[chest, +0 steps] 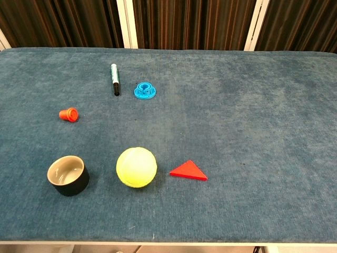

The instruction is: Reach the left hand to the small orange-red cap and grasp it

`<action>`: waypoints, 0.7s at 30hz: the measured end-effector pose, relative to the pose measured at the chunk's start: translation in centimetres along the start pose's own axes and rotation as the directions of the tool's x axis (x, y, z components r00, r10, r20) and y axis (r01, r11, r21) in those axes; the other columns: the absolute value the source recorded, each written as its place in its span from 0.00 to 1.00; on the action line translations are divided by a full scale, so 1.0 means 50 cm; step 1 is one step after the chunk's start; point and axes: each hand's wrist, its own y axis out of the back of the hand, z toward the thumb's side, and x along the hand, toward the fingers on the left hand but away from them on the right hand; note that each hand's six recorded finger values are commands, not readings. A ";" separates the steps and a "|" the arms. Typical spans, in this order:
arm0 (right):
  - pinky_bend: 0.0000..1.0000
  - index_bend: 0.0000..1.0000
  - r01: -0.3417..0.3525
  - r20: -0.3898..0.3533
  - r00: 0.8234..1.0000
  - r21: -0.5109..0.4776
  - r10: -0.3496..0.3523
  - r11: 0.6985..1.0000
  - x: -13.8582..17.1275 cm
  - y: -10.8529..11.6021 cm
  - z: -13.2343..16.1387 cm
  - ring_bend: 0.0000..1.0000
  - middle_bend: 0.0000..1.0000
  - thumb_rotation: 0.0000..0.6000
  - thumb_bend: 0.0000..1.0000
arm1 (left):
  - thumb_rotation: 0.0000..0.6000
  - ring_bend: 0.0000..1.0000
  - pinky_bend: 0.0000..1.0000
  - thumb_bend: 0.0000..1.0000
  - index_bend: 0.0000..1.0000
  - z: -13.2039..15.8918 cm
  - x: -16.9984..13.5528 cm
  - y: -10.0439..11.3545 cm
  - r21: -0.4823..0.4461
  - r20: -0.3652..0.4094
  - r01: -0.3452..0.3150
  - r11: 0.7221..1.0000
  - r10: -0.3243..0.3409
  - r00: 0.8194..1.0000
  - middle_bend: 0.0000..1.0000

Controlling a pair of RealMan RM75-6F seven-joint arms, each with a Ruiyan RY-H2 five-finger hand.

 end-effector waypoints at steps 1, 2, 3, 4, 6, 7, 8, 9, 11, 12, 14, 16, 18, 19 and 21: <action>0.00 0.18 0.000 0.000 1.000 0.000 0.000 1.000 0.000 0.000 0.000 0.04 0.13 1.00 0.40 | 1.00 0.00 0.07 0.33 0.04 0.001 0.000 0.000 0.000 0.001 0.000 1.000 0.000 1.000 0.00; 0.00 0.18 -0.001 0.001 1.000 0.001 0.001 1.000 0.000 0.000 -0.001 0.04 0.13 1.00 0.40 | 1.00 0.00 0.07 0.33 0.04 0.001 0.000 0.000 0.000 0.002 0.001 1.000 -0.001 1.000 0.00; 0.00 0.18 -0.002 0.002 1.000 0.001 0.002 1.000 -0.001 0.000 -0.002 0.04 0.13 1.00 0.40 | 1.00 0.00 0.07 0.33 0.04 0.002 -0.001 0.000 0.001 0.003 0.002 1.000 -0.002 1.000 0.00; 0.00 0.18 -0.003 0.003 1.000 0.001 0.003 1.000 -0.001 0.000 -0.002 0.04 0.13 1.00 0.40 | 1.00 0.00 0.07 0.33 0.04 0.003 -0.001 -0.001 0.000 0.004 0.003 1.000 -0.003 1.000 0.00; 0.00 0.18 0.000 0.004 1.000 0.000 0.000 1.000 0.000 0.001 -0.003 0.04 0.13 1.00 0.40 | 1.00 0.00 0.07 0.33 0.04 0.004 -0.001 -0.002 -0.002 0.005 0.006 1.000 -0.006 1.000 0.00; 0.00 0.18 0.001 0.005 1.000 0.000 -0.001 1.000 0.001 0.002 -0.004 0.04 0.13 1.00 0.40 | 1.00 0.00 0.07 0.33 0.04 0.005 0.000 -0.003 -0.002 0.005 0.009 1.000 -0.009 1.000 0.00; 0.00 0.18 0.001 0.006 1.000 0.001 -0.001 1.000 0.002 0.002 -0.005 0.04 0.13 1.00 0.40 | 1.00 0.00 0.07 0.33 0.04 0.005 0.001 -0.004 -0.003 0.005 0.011 1.000 -0.011 1.000 0.00; 0.00 0.18 0.001 0.008 1.000 0.002 -0.001 1.000 0.002 0.002 -0.006 0.04 0.14 1.00 0.40 | 1.00 0.00 0.07 0.33 0.04 0.006 0.002 -0.005 -0.004 0.006 0.013 1.000 -0.013 1.000 0.00; 0.00 0.18 0.001 0.014 1.000 0.001 -0.001 1.000 0.002 0.003 -0.009 0.04 0.14 1.00 0.40 | 1.00 0.00 0.07 0.33 0.04 0.008 0.004 -0.008 -0.009 0.009 0.018 1.000 -0.018 1.000 0.00; 0.00 0.18 0.002 0.015 1.000 -0.001 -0.002 1.000 0.001 0.004 -0.010 0.04 0.14 1.00 0.40 | 1.00 0.00 0.07 0.33 0.04 0.009 0.004 -0.010 -0.012 0.011 0.023 1.000 -0.022 1.000 0.00; 0.00 0.18 -0.001 0.014 1.000 -0.003 0.001 1.000 0.001 0.003 -0.010 0.04 0.13 1.00 0.40 | 1.00 0.00 0.07 0.31 0.04 0.012 0.002 -0.017 -0.018 0.015 0.039 0.999 -0.038 0.999 0.00; 0.00 0.18 -0.009 0.013 1.000 0.000 0.009 1.000 0.001 0.002 -0.011 0.04 0.13 1.00 0.40 | 1.00 0.00 0.07 0.30 0.04 0.018 -0.001 -0.029 -0.019 0.021 0.063 0.998 -0.063 0.998 0.00; 0.00 0.18 -0.016 0.014 1.000 -0.002 0.016 1.000 0.000 0.001 -0.012 0.04 0.13 1.00 0.40 | 1.00 0.00 0.07 0.29 0.04 0.030 -0.004 -0.038 -0.020 0.031 0.083 0.996 -0.083 0.996 0.00; 0.00 0.18 -0.017 0.016 1.000 -0.004 0.017 1.000 0.000 0.001 -0.013 0.04 0.13 1.00 0.40 | 1.00 0.00 0.07 0.29 0.04 0.041 -0.005 -0.045 -0.018 0.043 0.097 0.995 -0.096 0.994 0.00; 0.00 0.18 -0.019 0.019 1.000 -0.006 0.020 1.000 -0.001 0.002 -0.014 0.04 0.13 1.00 0.40 | 1.00 0.00 0.07 0.29 0.04 0.060 -0.005 -0.058 -0.008 0.068 0.118 0.993 -0.118 0.991 0.00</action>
